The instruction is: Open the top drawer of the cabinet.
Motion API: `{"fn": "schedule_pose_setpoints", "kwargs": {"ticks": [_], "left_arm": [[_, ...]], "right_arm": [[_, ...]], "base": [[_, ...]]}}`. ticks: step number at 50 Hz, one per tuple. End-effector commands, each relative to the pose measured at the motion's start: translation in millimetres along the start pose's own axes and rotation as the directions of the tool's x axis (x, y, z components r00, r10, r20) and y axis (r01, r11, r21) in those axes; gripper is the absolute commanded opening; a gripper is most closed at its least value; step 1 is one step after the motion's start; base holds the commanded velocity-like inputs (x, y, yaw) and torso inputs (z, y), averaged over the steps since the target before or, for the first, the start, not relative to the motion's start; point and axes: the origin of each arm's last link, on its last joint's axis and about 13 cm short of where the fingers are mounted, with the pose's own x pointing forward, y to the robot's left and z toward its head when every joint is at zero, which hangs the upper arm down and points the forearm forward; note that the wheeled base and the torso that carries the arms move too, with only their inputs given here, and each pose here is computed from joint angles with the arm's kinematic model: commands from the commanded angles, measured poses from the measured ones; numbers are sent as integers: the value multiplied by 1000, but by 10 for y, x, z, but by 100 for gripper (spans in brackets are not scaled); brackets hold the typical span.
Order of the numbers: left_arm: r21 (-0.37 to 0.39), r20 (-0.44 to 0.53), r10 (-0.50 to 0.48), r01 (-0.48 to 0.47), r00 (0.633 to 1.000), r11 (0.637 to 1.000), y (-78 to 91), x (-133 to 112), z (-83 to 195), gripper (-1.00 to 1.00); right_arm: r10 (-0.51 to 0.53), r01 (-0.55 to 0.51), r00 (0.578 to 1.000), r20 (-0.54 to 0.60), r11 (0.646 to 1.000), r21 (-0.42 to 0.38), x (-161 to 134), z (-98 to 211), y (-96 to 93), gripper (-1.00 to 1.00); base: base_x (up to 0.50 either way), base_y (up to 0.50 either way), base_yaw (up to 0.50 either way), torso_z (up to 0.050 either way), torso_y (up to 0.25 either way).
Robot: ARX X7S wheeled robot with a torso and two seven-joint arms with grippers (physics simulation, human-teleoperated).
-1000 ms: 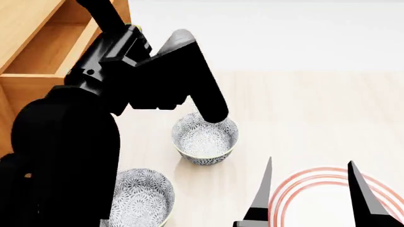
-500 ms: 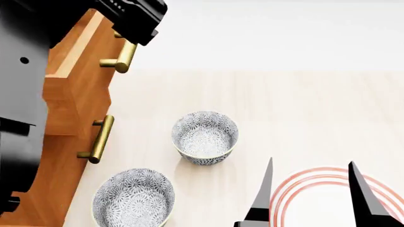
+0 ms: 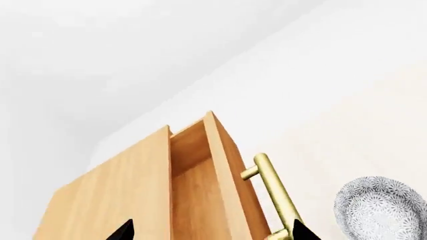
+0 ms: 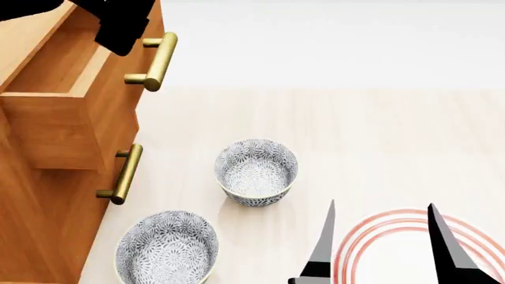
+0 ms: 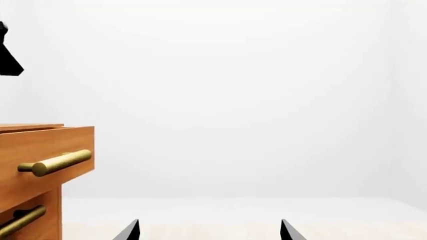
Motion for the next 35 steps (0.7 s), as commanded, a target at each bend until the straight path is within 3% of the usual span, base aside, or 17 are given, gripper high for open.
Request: {"fn": "schedule_pose_setpoints", "kwargs": {"ticks": [1, 7, 11, 13, 16, 35], "left_arm": [[-199, -78, -283, 263, 956, 944, -12, -213, 160, 100], [-281, -71, -352, 320, 933, 905, -1, -243, 213, 100], [-374, -60, -408, 358, 911, 855, 16, -250, 249, 100], [-366, -56, -396, 350, 917, 862, 20, -245, 250, 100], [-437, -47, -416, 356, 908, 826, 39, -232, 271, 100], [-513, -94, -389, 290, 916, 808, 103, -143, 290, 100]], "right_arm": [[1, -1, 1000, 25, 1000, 0, -11, 21, -1, 100], [2, -2, 1000, 24, 1000, -1, -4, 22, 1, 100], [2, -2, 1000, 24, 1000, -1, -7, 25, 3, 100], [2, -2, 1000, 24, 1000, -1, -7, 26, 4, 100], [3, -3, 1000, 24, 1000, -1, -6, 24, 4, 100], [1, -1, 1000, 25, 1000, 0, -9, 30, -2, 100]], "base": [[0, 0, 0, 0, 0], [0, 0, 0, 0, 0], [0, 0, 0, 0, 0], [0, 0, 0, 0, 0], [0, 0, 0, 0, 0], [0, 0, 0, 0, 0]]}}
